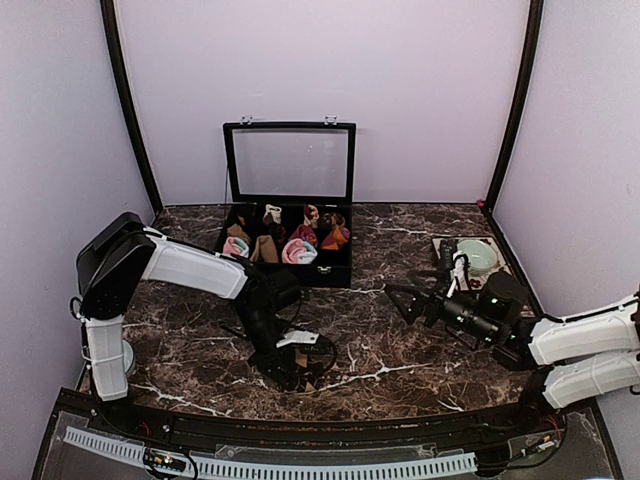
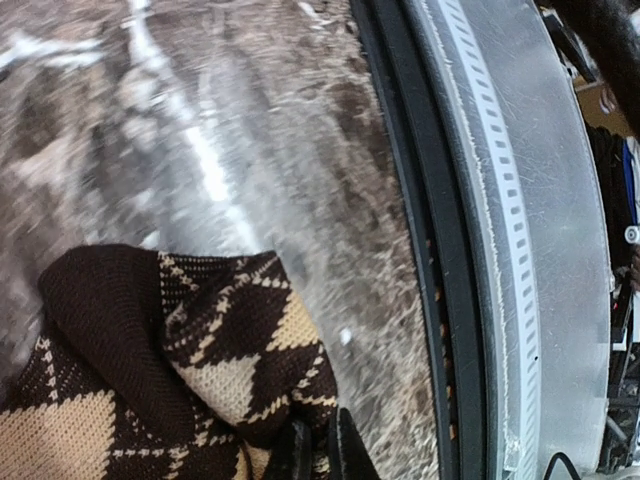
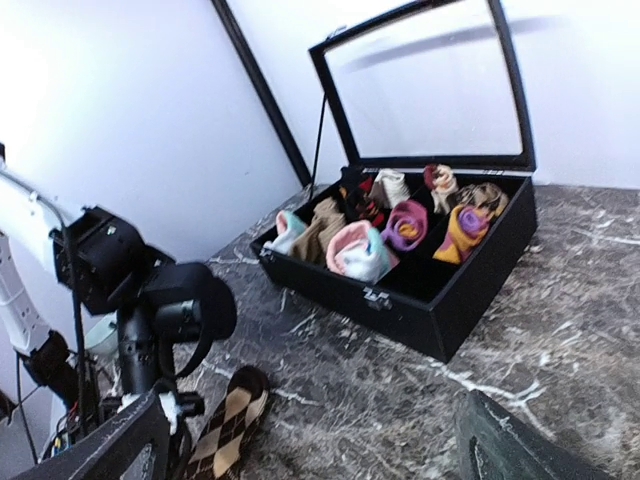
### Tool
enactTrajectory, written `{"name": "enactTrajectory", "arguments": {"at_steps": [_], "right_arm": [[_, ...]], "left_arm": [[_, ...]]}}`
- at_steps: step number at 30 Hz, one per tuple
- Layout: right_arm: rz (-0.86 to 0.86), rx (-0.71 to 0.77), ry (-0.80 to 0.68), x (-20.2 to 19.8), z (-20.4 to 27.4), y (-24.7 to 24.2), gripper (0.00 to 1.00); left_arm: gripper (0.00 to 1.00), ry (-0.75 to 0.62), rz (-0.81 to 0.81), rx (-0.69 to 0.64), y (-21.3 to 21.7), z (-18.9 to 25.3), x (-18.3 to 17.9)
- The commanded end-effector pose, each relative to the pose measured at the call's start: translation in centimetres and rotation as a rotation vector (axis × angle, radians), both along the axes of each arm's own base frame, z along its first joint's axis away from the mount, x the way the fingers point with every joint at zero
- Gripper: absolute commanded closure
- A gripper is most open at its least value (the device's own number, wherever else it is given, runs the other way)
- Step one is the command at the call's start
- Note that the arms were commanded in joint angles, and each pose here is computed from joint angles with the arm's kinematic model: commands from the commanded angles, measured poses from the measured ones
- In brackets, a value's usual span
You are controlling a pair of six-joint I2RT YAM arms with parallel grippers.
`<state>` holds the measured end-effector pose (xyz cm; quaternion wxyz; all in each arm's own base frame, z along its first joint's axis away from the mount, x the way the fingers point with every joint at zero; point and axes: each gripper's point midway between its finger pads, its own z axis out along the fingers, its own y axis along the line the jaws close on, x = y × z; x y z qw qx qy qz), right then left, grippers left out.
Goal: Roll the socks
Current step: Roll the sock at the center of the board.
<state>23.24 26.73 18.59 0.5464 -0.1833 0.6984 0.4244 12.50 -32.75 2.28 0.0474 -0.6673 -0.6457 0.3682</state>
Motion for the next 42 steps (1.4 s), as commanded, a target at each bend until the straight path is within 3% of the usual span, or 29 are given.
{"name": "enactTrajectory", "arguments": {"at_steps": [1,7,13,18,29,37,42], "right_arm": [[-0.040,-0.122,0.061,0.3,-2.3,-1.2,0.00],[0.216,-0.358,0.010,-4.3,-6.2,2.7,0.04],[0.363,-0.361,-0.136,-8.3,-6.1,3.9,0.15],[0.510,-0.450,-0.228,-12.0,-7.5,6.0,0.22],[0.758,-0.597,-0.395,-15.0,-10.8,12.8,0.43],[0.884,-0.662,-0.466,-15.2,-13.3,16.5,0.50],[0.862,-0.694,-0.476,-14.4,-14.7,17.0,0.53]], "left_arm": [[0.97,-0.050,-0.055,0.100,1.2,-3.4,-0.5],[0.97,-0.081,-0.038,0.116,1.0,-4.2,0.1],[0.98,-0.028,0.018,0.152,1.6,-4.7,0.4],[0.98,0.010,0.046,0.171,1.7,-5.1,0.8],[0.98,0.031,0.060,0.207,1.9,-5.8,1.1],[0.97,0.054,0.067,0.216,1.6,-6.0,1.4],[0.97,0.060,0.060,0.208,1.8,-5.9,1.4]]}}
